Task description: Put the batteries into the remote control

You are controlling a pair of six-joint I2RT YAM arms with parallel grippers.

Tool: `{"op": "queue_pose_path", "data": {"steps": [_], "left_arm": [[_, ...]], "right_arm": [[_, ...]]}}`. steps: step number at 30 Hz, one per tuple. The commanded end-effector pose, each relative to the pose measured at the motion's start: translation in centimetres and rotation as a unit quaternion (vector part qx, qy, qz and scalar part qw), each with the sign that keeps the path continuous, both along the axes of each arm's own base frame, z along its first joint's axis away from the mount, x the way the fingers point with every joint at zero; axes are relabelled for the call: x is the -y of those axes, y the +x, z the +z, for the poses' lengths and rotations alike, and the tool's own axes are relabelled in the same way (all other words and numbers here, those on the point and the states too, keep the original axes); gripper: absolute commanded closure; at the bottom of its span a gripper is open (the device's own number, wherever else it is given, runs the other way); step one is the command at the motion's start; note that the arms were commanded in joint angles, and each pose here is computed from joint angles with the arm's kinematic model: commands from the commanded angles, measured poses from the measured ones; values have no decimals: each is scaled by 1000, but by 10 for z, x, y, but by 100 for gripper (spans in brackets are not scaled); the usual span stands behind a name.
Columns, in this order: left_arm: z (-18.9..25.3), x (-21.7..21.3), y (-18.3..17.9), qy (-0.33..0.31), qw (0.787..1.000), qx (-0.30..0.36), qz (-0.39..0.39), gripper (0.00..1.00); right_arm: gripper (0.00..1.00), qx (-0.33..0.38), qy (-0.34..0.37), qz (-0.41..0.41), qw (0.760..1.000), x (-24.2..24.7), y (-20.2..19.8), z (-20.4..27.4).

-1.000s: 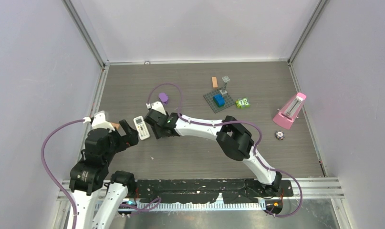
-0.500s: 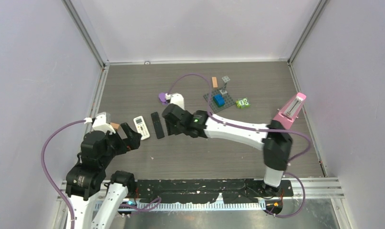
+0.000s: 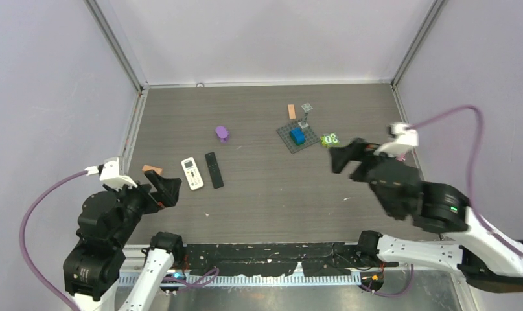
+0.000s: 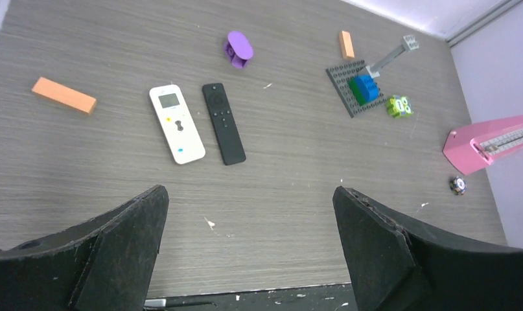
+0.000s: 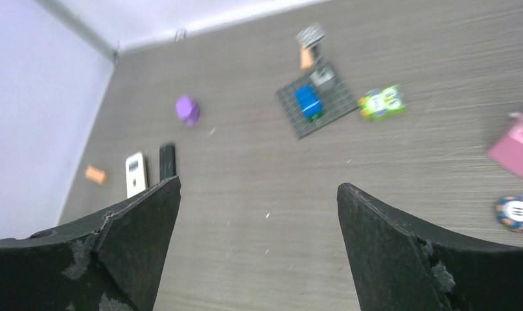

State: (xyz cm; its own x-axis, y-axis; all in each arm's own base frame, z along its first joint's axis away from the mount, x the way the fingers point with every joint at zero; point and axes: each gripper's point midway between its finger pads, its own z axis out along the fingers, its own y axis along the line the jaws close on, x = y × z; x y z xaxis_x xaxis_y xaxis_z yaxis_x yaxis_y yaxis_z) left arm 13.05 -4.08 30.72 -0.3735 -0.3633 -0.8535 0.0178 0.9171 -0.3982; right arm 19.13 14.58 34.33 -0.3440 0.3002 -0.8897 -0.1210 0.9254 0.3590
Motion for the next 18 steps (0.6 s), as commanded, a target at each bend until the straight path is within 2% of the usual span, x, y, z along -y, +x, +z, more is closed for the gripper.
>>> {"op": "queue_pose_path", "data": {"steps": [1, 7, 12, 18], "left_arm": [[16, -10, -2, 17, 1000, 15, 19, 0], [27, -20, -4, 25, 999, 22, 43, 0], [28, -22, -3, 32, 998, 20, 46, 0], [23, -23, 0, 33, 998, 14, 52, 0]], "right_arm": [[5, 46, 9, -120, 992, 95, -11, 18], [5, 84, 100, -167, 977, 165, -33, 38], [5, 100, 138, -177, 969, 189, -42, 46], [5, 105, 151, -176, 967, 189, -42, 48]]}}
